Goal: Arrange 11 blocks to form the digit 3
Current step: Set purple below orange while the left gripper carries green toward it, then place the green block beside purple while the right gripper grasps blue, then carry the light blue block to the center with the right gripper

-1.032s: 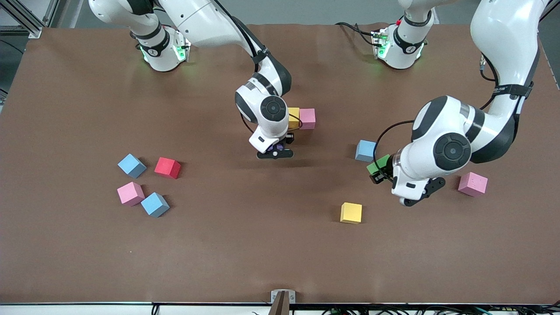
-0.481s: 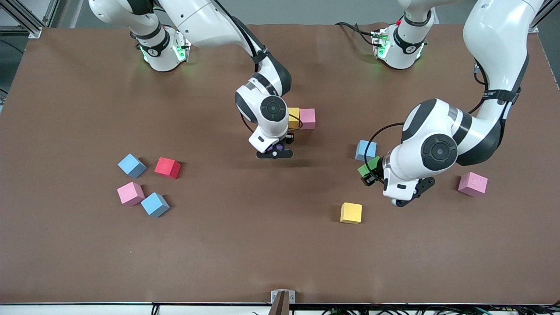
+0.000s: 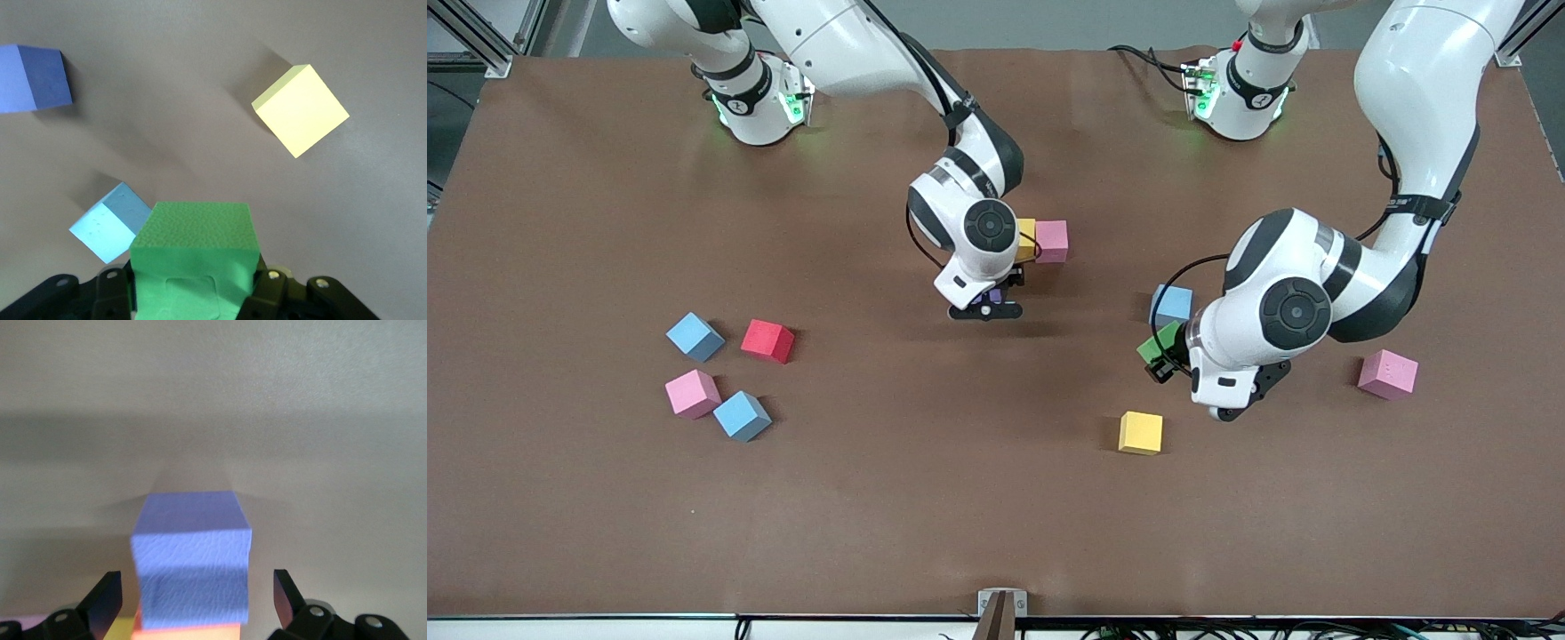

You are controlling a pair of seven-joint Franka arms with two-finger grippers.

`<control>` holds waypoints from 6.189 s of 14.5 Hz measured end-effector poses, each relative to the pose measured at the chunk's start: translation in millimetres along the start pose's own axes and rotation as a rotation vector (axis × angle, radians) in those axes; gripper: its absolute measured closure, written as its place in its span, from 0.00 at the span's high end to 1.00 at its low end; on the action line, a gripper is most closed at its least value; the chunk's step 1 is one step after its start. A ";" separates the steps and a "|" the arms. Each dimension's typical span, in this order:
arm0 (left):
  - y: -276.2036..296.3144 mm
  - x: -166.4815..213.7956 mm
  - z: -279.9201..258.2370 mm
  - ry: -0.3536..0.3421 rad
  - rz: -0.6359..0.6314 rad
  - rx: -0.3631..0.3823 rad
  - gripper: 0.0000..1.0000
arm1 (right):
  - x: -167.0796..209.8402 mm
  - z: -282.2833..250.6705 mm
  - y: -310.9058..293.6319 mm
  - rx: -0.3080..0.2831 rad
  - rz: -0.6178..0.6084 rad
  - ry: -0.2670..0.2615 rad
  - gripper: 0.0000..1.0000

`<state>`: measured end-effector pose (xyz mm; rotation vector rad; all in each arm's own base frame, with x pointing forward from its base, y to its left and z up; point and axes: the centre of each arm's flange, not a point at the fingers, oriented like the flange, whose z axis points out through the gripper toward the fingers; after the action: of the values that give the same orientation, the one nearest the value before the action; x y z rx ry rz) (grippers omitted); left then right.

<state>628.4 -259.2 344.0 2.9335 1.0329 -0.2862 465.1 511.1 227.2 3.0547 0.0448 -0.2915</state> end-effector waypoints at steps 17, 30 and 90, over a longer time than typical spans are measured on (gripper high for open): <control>47.7 -59.5 58.9 -0.047 -0.445 -0.043 0.57 | 164.8 -160.4 321.3 0.000 -0.369 0.125 1.00; 80.1 -179.6 135.7 0.110 -0.934 -0.071 0.57 | 206.3 -86.1 423.9 -0.058 -0.718 0.198 1.00; 49.3 -193.9 65.4 0.252 -0.898 -0.204 1.00 | 76.3 -4.0 62.0 0.072 0.086 0.082 0.53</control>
<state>499.9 -423.0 312.2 2.1753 2.2002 0.1895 543.0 451.3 221.0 3.1278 -0.0949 -0.1651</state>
